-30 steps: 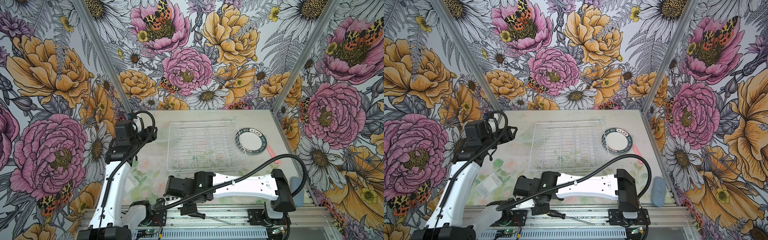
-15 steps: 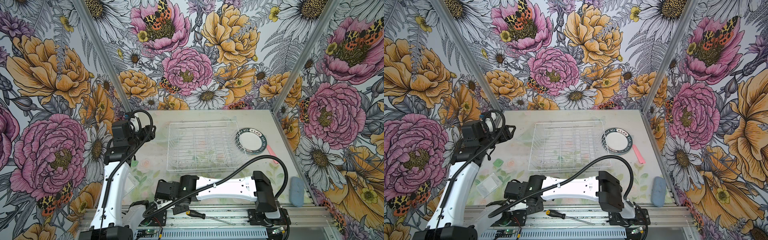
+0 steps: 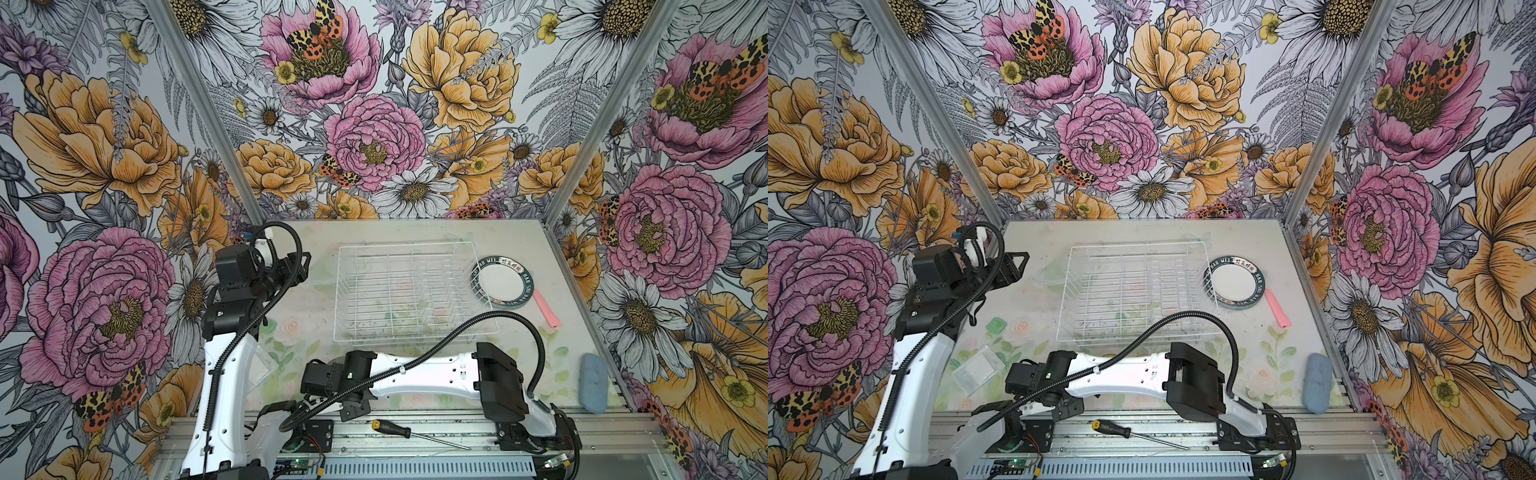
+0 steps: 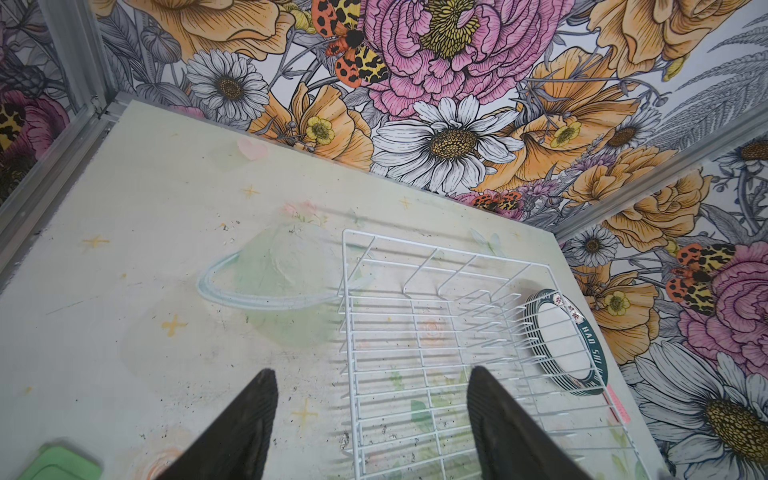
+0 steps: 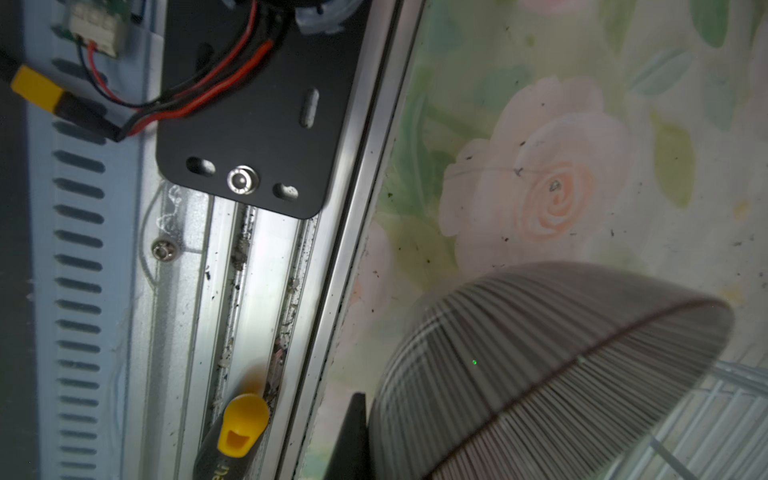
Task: Unload the mixed dishes from the dish rack
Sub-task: 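Lower the striped bowl onto the table beside the amber glass with the right gripper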
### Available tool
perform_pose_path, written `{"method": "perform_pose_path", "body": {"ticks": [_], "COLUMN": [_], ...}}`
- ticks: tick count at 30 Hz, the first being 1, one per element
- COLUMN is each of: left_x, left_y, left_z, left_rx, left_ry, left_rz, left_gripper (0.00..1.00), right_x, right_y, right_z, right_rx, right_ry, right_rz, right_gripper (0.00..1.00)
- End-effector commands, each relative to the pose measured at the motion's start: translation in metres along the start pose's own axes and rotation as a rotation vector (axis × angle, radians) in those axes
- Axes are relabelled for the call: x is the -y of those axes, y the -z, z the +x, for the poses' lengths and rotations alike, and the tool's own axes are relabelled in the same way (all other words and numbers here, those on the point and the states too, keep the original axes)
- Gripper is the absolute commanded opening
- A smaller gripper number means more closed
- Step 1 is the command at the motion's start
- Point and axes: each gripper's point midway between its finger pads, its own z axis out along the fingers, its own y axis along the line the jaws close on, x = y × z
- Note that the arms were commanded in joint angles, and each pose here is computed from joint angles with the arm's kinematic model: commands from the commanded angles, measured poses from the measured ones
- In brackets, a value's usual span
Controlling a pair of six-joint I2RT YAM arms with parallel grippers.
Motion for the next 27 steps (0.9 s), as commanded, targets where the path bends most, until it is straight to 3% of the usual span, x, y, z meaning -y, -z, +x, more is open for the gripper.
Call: {"method": "perform_pose_path", "body": {"ticks": [1, 27], "left_x": [0.009, 0.015], "left_y": [0.007, 0.009], "left_z": [-0.005, -0.012], "left_rx": [0.026, 0.034], "left_ry": [-0.019, -0.053], "left_rz": [0.046, 0.064], "left_gripper": [0.73, 0.73], "right_x": [0.021, 0.066], "right_y": [0.001, -0.043], "right_z": [-0.007, 0.025], "right_rx": [0.015, -0.092], "right_ry": [0.000, -0.072], "right_rz": [0.058, 0.080], "right_gripper": [0.00, 0.00]}}
